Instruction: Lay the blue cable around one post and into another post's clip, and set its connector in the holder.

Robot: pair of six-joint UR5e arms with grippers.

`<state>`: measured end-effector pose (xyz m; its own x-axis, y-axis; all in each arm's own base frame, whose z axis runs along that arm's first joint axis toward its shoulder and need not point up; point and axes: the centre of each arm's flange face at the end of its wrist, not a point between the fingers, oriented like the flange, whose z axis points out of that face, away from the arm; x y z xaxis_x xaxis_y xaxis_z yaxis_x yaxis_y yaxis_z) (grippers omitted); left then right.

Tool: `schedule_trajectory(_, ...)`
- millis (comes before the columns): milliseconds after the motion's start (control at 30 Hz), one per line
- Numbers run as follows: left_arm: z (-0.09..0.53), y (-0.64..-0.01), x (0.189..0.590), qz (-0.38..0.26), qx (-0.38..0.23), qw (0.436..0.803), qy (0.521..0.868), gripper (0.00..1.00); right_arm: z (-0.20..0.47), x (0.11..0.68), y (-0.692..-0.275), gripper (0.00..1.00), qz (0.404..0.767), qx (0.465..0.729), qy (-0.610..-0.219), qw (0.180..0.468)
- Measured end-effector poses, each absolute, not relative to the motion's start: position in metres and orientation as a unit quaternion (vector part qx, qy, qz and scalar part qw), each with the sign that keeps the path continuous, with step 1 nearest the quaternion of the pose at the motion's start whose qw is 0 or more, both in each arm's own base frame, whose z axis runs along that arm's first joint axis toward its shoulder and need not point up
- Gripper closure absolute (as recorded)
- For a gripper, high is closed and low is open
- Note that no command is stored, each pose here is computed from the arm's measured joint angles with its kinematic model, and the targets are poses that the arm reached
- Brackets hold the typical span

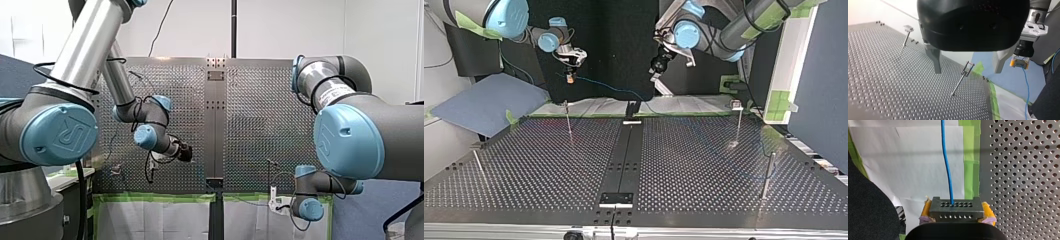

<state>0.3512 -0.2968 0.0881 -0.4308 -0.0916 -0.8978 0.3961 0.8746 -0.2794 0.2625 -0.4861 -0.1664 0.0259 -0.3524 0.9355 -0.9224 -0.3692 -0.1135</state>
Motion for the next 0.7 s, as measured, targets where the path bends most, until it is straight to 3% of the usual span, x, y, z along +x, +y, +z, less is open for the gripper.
schedule_trajectory(333, 0.075, -0.319, 0.379, -0.235, 0.131, 0.557, 0.786, 0.02, -0.166, 0.263, -0.486, 1.00, 0.502, 0.658, -0.485, 0.283)
schedule_trajectory(700, 0.037, -0.321, 0.385, -0.228, 0.131, 0.564, 0.783, 0.02, -0.166, 0.263, -0.486, 1.00, 0.501, 0.658, -0.485, 0.283)
